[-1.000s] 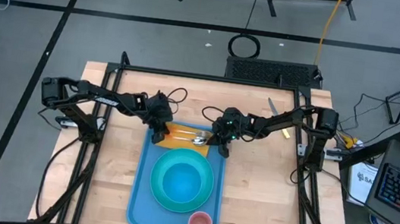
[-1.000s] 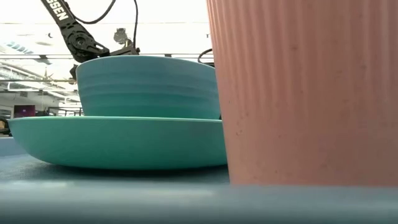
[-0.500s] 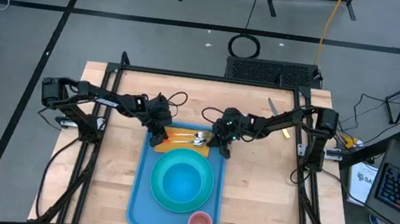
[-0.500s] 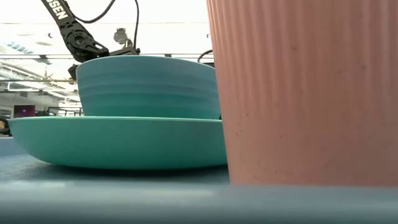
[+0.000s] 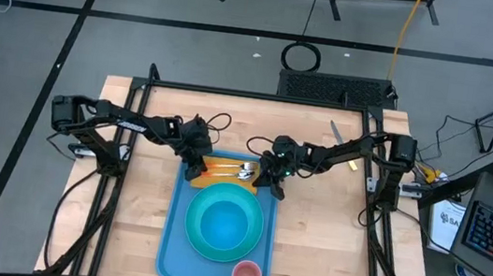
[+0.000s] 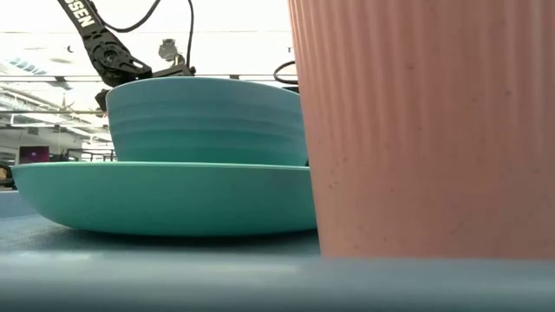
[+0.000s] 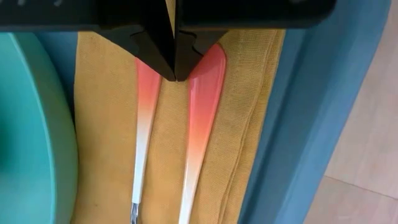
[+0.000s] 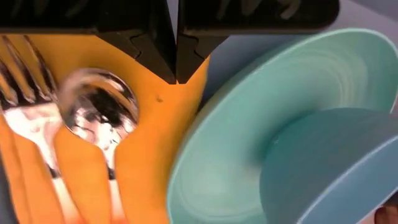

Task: Set up tray
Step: Adjust the orange napkin

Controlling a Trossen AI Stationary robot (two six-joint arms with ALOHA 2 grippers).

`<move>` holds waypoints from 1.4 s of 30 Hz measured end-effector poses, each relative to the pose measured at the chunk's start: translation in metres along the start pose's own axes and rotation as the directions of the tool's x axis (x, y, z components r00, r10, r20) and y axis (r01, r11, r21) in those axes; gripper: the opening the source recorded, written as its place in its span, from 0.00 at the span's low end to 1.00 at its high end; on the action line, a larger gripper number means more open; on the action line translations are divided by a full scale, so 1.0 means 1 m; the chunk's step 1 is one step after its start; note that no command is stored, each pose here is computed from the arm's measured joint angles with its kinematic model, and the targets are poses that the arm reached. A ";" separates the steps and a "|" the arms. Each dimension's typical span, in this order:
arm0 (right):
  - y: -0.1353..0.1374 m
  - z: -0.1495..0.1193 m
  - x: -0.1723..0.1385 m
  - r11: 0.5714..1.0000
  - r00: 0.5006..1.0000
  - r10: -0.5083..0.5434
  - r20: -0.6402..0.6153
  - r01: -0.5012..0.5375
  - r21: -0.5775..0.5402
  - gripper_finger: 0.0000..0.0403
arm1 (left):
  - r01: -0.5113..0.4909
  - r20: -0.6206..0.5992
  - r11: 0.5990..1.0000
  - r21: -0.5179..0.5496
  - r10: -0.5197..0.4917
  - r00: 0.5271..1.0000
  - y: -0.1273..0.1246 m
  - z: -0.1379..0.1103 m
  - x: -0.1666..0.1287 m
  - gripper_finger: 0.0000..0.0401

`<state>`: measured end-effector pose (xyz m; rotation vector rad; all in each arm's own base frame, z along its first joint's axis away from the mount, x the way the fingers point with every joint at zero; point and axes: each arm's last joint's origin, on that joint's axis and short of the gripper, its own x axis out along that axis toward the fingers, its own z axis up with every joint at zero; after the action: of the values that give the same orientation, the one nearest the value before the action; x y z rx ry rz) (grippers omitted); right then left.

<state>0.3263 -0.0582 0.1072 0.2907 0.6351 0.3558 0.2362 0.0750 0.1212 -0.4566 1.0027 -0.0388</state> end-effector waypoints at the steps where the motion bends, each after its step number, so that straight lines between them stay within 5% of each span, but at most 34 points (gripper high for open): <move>1: 0.001 0.002 0.001 1.000 1.000 0.004 -0.010 -0.004 0.001 0.00 | 0.000 0.008 1.000 0.003 0.000 1.000 0.000 0.001 0.000 0.01; 7: 0.004 0.011 0.005 1.000 0.992 0.021 -0.124 -0.020 0.008 0.00 | 0.005 0.024 1.000 -0.002 -0.005 1.000 0.000 0.002 0.000 0.03; 30: 0.002 0.014 0.017 0.997 0.975 0.017 -0.222 -0.001 0.071 0.00 | -0.013 0.059 1.000 -0.001 0.013 0.998 0.000 0.006 0.000 0.04; 42: 0.002 0.012 0.016 0.997 0.970 0.005 -0.242 0.014 0.078 0.00 | -0.103 0.070 0.995 -0.016 0.104 0.992 0.002 0.007 -0.001 0.04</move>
<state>0.3452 -0.0519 0.1084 0.3245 0.8915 0.3649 0.2412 0.0797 0.1242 -0.4137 0.9564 0.0762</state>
